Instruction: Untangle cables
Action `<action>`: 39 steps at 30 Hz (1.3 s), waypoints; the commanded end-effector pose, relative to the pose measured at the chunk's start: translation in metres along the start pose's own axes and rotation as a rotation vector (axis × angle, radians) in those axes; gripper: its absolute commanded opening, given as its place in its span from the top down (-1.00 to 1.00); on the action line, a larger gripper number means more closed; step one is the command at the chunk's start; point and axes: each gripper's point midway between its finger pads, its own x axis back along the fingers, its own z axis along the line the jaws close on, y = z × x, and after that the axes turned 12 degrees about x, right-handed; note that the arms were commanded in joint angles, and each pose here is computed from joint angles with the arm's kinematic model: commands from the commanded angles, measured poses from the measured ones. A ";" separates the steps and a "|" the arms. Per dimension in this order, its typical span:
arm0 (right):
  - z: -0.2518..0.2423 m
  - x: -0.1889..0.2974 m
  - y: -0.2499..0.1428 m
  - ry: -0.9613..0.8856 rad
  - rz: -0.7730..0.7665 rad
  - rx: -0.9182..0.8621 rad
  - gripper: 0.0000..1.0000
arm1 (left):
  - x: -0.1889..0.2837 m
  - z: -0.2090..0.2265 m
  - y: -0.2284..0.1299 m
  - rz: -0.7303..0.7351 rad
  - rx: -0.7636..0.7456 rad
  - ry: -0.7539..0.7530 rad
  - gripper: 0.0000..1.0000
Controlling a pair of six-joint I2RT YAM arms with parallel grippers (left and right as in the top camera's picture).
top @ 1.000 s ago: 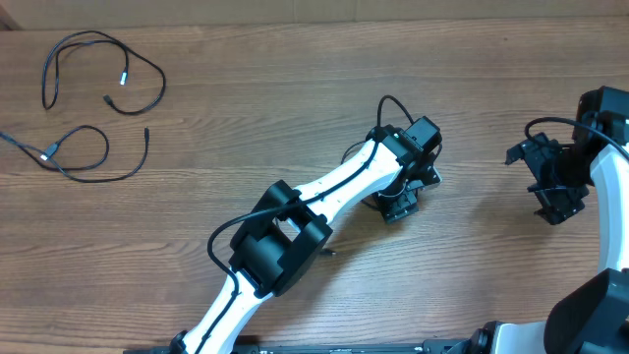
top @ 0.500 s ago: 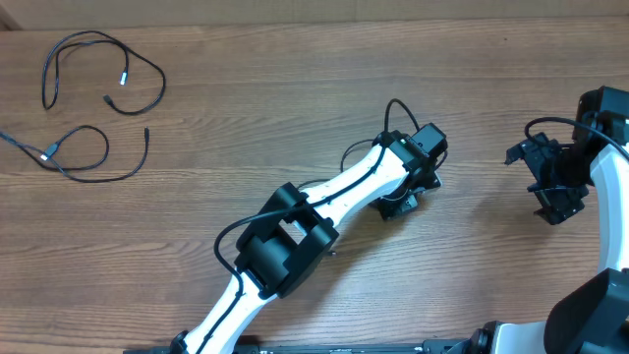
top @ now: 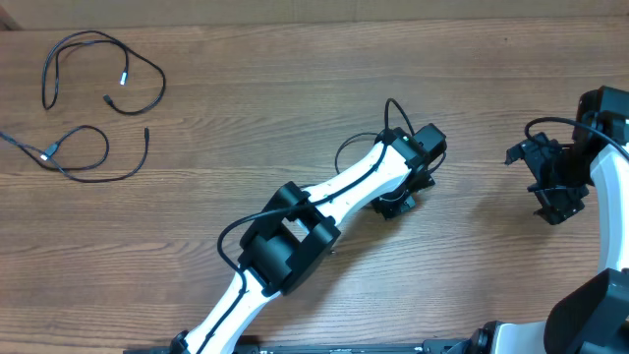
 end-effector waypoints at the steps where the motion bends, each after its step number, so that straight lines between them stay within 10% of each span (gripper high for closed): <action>1: 0.000 0.001 0.001 0.001 -0.007 0.007 -1.00 | 0.006 -0.001 0.007 0.015 0.094 -0.004 0.91; 12: 0.000 0.001 0.001 0.001 -0.007 0.007 -0.99 | 0.143 0.027 0.051 -0.242 0.365 -0.120 0.91; 24: 0.000 0.001 0.001 0.001 -0.007 0.007 -1.00 | 0.255 0.045 0.053 -0.429 0.411 -0.710 0.91; 30: 0.000 0.001 0.001 0.001 -0.007 0.007 -1.00 | 0.225 0.076 0.034 -0.340 0.513 -0.542 0.83; 34: 0.000 0.001 0.001 0.001 -0.007 0.007 -1.00 | 0.198 0.071 0.024 -0.252 0.505 -0.370 0.50; 37: 0.000 0.001 0.001 0.001 -0.007 0.007 -1.00 | 0.178 0.064 0.022 -0.208 0.458 -0.238 -0.69; 39: 0.000 0.001 0.001 0.001 -0.007 0.007 -1.00 | 0.165 0.060 0.021 -0.182 0.434 -0.165 -0.77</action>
